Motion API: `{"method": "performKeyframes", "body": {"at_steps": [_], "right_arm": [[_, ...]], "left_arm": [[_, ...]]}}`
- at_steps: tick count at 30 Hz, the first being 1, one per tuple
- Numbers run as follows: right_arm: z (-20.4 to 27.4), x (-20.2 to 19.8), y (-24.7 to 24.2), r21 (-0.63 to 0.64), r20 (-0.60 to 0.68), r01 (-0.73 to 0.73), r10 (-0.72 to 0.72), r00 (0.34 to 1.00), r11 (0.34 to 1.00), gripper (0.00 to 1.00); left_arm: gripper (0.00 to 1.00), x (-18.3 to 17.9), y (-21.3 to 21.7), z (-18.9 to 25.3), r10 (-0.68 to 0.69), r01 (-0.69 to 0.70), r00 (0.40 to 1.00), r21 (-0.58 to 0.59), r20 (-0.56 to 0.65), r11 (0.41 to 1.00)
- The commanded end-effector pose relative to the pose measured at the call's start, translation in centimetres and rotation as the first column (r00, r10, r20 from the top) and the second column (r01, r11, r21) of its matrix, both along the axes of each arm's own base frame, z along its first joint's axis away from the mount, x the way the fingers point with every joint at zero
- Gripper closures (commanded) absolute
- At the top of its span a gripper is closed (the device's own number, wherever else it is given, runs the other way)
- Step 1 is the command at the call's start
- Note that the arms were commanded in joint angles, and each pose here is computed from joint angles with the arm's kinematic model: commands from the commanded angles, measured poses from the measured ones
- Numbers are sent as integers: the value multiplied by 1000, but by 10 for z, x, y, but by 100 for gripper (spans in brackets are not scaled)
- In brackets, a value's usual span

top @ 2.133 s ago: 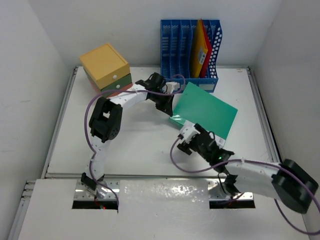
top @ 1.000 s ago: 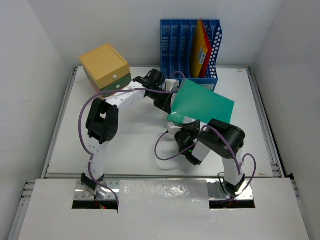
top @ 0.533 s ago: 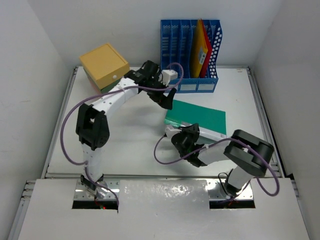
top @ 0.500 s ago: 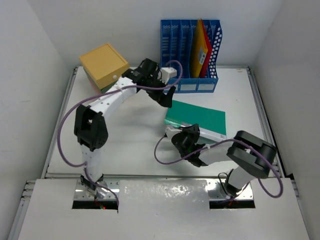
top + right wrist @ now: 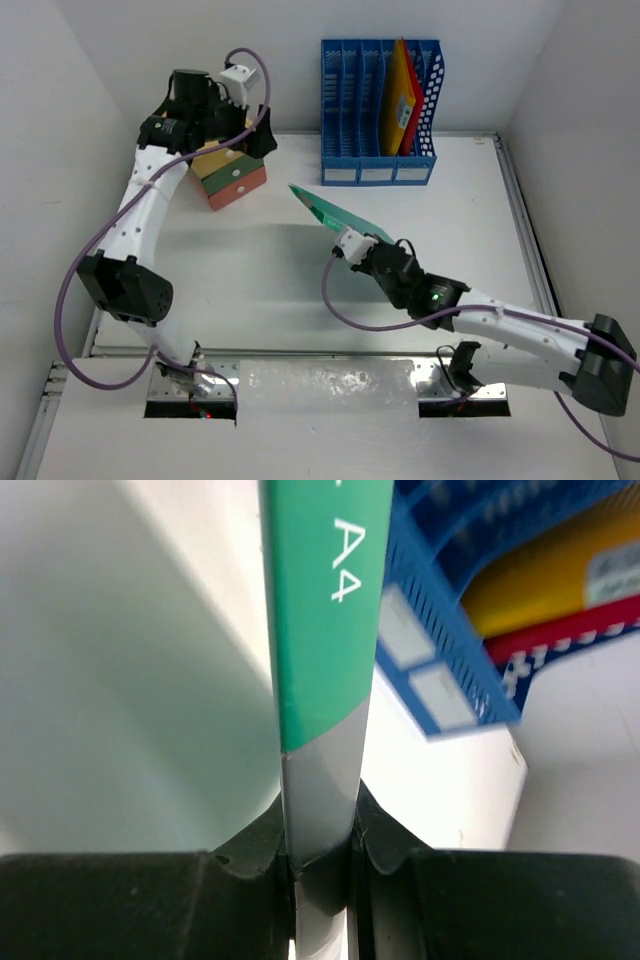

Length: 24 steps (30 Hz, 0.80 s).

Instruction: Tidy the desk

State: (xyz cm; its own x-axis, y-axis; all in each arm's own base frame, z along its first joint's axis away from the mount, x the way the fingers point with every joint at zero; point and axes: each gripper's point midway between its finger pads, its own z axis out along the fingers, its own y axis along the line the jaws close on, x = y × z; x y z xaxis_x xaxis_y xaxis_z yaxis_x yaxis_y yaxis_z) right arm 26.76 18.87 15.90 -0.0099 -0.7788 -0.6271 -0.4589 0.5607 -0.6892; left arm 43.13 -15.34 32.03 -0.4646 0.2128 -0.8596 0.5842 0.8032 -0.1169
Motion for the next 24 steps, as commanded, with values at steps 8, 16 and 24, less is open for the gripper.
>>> {"method": "performKeyframes", "body": {"at_steps": [8, 16, 24], "right_arm": [[156, 12, 48, 435, 77, -144, 122, 989, 889, 100], [254, 75, 22, 669, 182, -75, -65, 981, 739, 100], [334, 119, -3, 786, 308, -95, -254, 917, 611, 100]], "left_arm": [[1, -19, 64, 75, 150, -147, 969, -33, 196, 989], [1, -22, 128, 90, 311, -306, 918, -58, 245, 950], [0, -20, 174, 84, 430, -430, 865, -62, 257, 901]]}}
